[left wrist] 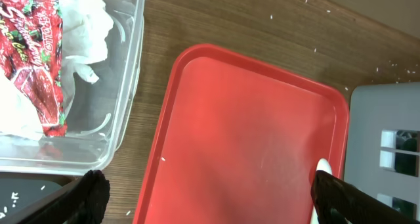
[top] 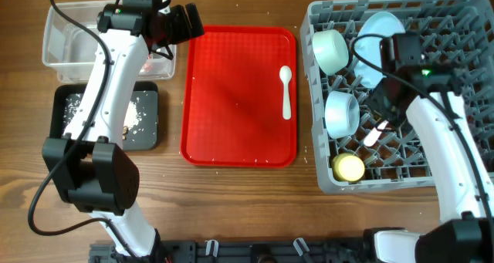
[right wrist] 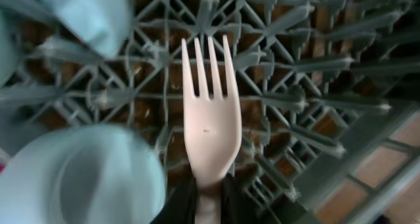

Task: Sort waste into correct bins and load items into the dishwasher rack
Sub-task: 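Move the right gripper back to the white spoon on the red tray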

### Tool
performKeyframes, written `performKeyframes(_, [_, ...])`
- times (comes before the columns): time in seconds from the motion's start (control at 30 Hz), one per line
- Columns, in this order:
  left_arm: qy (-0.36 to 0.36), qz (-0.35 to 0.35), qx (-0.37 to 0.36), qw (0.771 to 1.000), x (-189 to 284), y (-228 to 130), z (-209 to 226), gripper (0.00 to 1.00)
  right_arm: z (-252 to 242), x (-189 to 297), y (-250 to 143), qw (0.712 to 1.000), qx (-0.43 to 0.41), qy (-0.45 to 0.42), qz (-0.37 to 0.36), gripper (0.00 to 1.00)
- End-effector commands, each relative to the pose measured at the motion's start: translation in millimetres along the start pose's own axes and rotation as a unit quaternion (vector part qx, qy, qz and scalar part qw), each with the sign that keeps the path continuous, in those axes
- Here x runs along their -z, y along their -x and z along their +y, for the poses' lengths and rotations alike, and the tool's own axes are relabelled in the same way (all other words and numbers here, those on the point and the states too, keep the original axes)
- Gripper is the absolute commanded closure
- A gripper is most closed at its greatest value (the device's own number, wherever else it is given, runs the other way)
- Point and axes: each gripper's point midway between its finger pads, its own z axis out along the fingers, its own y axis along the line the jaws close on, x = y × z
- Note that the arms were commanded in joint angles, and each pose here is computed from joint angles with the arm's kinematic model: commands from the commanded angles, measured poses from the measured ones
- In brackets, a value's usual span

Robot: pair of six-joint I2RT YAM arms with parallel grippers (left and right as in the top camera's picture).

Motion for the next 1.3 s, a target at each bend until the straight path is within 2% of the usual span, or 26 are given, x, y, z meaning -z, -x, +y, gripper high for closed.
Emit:
performKeyframes(0.0, [-0.005,-0.013,0.001,1.0,8.2,6.6,-4.0,0.0,-1.8,-25.3,-14.2,1.0,-0.016,-0.002,0.014,0.96])
performKeyframes(0.07, [-0.005,-0.013,0.001,1.0,8.1,6.6,-4.0,0.0,1.1,-33.4,-13.5,1.0,-0.019,0.003,0.005,0.93])
performKeyframes(0.17, [-0.005,-0.013,0.001,1.0,8.2,6.6,-4.0,0.0,3.6,-35.6,-2.2,0.999,-0.025,0.005,-0.022,0.69])
performKeyframes(0.3, [-0.005,-0.013,0.001,1.0,8.2,6.6,-4.0,0.0,8.2,-31.1,7.9,0.999,-0.031,0.016,-0.037,0.61])
performKeyframes(0.5, [-0.005,-0.013,0.001,1.0,8.3,6.7,-4.1,0.0,32.7,34.3,43.6,0.99,0.027,0.107,-0.088,0.57])
performKeyframes(0.57, [-0.005,-0.013,0.001,1.0,8.2,6.6,-4.0,0.0,54.1,78.6,51.8,0.973,0.065,0.185,-0.119,0.56])
performKeyframes(0.67, [-0.005,-0.013,0.001,1.0,8.2,6.6,-4.0,0.0,92.1,112.7,39.1,0.948,0.106,0.269,-0.131,0.56])
performKeyframes(0.73, [-0.005,-0.013,0.001,1.0,8.2,6.6,-4.0,0.0,117.8,119.9,23.7,0.937,0.136,0.294,-0.127,0.55])
performKeyframes(0.87, [-0.005,-0.013,0.001,1.0,8.2,6.6,-4.0,0.0,199.0,130.2,-21.5,0.906,0.215,0.346,-0.121,0.53])
performKeyframes(0.97, [-0.005,-0.013,0.001,1.0,8.1,6.5,-3.9,0.0,239.2,130.9,-41.1,0.898,0.25,0.348,-0.1,0.53])
performKeyframes(1.27, [-0.005,-0.013,0.001,1.0,8.2,6.6,-4.0,0.0,299.9,110.5,-76.0,0.885,0.325,0.327,-0.07,0.52])
